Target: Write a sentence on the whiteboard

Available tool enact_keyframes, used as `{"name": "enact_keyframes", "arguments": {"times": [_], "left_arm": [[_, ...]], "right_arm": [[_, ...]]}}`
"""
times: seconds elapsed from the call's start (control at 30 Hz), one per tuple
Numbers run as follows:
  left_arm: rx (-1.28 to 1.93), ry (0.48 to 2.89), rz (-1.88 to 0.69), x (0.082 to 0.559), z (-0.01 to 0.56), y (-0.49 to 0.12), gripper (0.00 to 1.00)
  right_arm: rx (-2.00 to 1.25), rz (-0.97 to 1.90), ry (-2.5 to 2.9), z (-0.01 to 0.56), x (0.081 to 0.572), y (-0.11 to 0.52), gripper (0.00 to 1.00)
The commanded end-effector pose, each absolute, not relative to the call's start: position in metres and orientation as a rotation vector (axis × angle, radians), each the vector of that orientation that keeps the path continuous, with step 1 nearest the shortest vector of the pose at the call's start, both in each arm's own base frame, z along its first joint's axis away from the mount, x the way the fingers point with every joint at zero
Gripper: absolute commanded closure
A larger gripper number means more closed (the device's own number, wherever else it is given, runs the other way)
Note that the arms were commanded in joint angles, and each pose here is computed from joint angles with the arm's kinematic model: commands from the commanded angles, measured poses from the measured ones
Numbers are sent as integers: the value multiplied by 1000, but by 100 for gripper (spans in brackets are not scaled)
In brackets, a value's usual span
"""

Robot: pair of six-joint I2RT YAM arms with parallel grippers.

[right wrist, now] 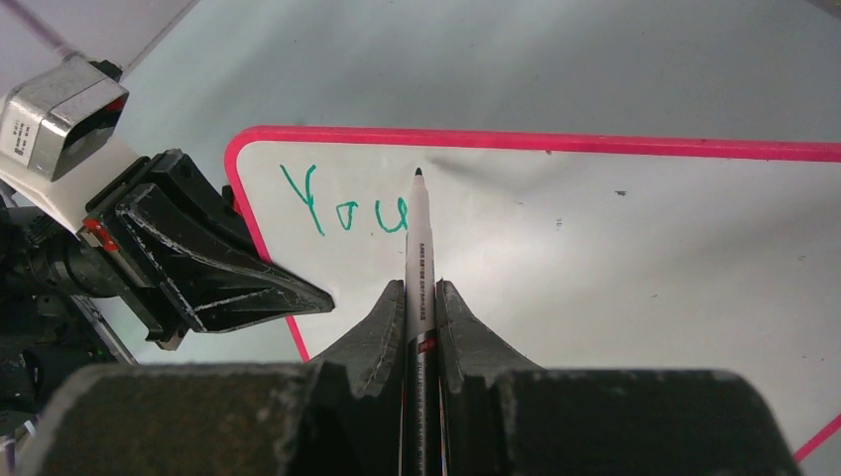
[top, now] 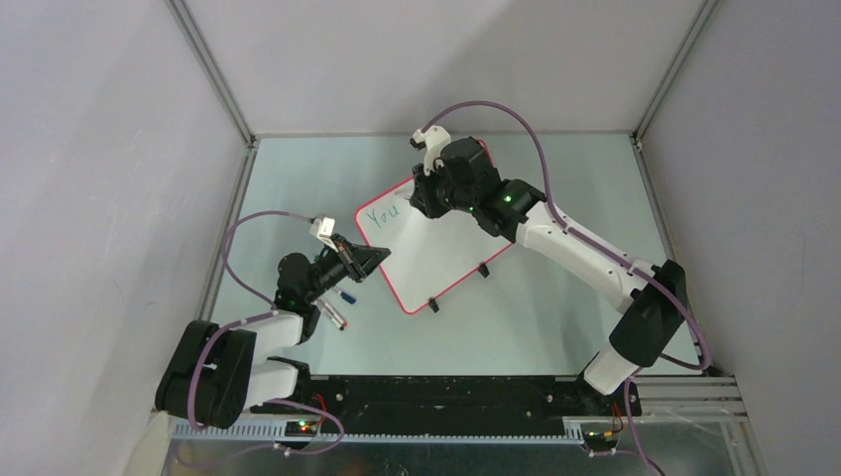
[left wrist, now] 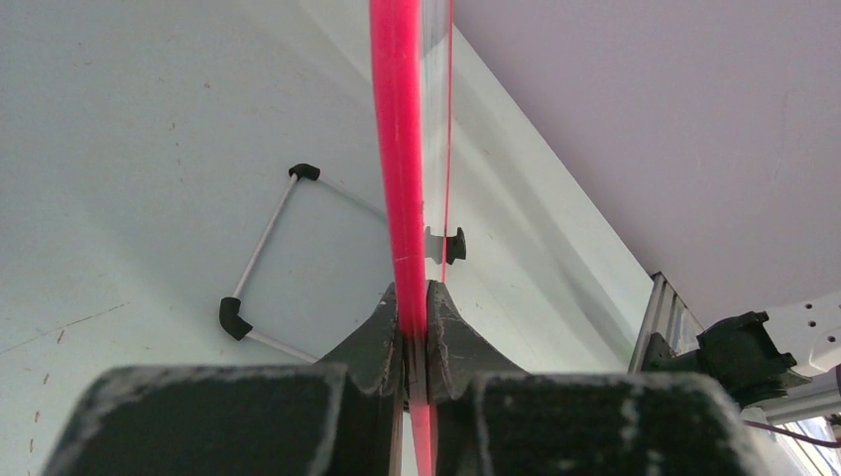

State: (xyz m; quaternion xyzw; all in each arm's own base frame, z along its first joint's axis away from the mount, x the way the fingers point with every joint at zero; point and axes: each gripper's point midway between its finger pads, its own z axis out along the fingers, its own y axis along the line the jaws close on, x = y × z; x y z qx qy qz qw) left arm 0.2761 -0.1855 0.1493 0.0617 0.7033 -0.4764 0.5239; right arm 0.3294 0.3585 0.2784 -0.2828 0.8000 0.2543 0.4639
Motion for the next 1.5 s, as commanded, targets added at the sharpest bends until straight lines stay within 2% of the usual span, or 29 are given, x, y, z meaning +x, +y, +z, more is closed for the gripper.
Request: {"name": "enact_keyframes", "arguments": {"times": [0.0,1.47], "left_arm": [[235,1658,-1055,280,149,-184,96],[235,1665,-1044,281,147,-183,95]], "right_arm": [[-680,642,1915,297,336,364,100],[-674,619,1972,277,340,359,100]]}}
